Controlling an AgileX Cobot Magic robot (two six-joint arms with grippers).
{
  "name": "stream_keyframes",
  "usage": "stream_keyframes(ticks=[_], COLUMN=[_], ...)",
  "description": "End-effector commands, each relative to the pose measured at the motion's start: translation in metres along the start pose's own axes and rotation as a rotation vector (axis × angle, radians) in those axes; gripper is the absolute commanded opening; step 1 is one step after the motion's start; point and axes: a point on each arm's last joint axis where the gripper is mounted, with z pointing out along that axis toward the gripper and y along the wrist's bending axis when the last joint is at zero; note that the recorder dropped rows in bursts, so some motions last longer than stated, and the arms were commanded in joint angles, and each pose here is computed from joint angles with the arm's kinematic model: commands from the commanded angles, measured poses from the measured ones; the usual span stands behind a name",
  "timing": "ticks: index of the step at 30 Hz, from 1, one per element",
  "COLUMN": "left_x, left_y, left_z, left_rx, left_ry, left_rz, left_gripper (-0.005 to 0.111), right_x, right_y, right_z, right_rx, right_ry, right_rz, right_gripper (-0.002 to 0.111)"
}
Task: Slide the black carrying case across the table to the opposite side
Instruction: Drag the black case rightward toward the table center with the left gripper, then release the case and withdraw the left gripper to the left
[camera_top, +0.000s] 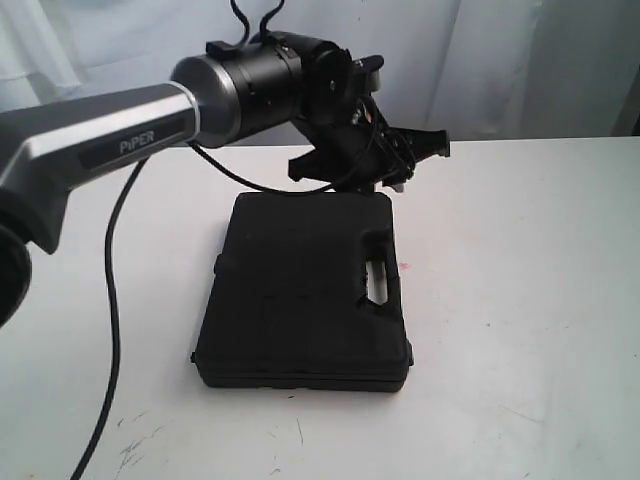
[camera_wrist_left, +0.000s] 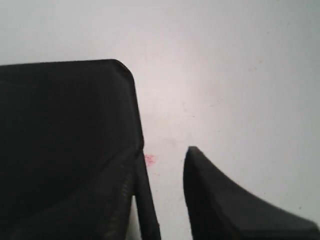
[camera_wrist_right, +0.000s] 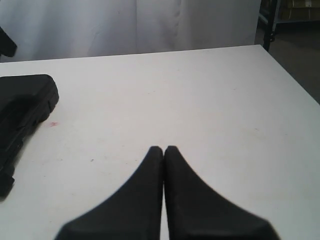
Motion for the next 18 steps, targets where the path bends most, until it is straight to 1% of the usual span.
stream_keyframes(ticks=[1, 2, 4, 8, 11, 13, 15, 18], left_x=[-0.009, -0.01, -0.011, -0.012, -0.007, -0.003, 0.004, 0.02], left_y=[0.002, 0.003, 0.006, 0.015, 0.02, 0.022, 0.027, 0.037], left_z=[-0.035, -0.038, -0.047, -0.06, -0.068, -0.078, -0.087, -0.098], left_rx=[-0.082, -0.099, -0.142, -0.231, -0.245, -0.23, -0.219, -0.196], left_ry=[-0.021, -0.021, -0.019, -0.032, -0.066, -0.106, -0.145, -0.196], left_rz=[0.103, 0.128, 0.179, 0.241, 0.255, 0.261, 0.258, 0.255], left_gripper=[0.006, 0.0, 0.0, 0.0, 0.0, 0.0, 0.0, 0.0], right_x=[0.0, 0.0, 0.0, 0.0, 0.0, 0.0, 0.0, 0.0], right_y=[0.0, 0.0, 0.0, 0.0, 0.0, 0.0, 0.0, 0.0], right_z=[0.0, 0.0, 0.0, 0.0, 0.0, 0.0, 0.0, 0.0], right_rx=[0.0, 0.0, 0.0, 0.0, 0.0, 0.0, 0.0, 0.0], right_ry=[-0.014, -0.014, -0.014, -0.014, -0.014, -0.014, -0.014, -0.014], right_rz=[0.006, 0.006, 0.006, 0.006, 0.006, 0.006, 0.006, 0.006], right_gripper=[0.0, 0.0, 0.0, 0.0, 0.0, 0.0, 0.0, 0.0])
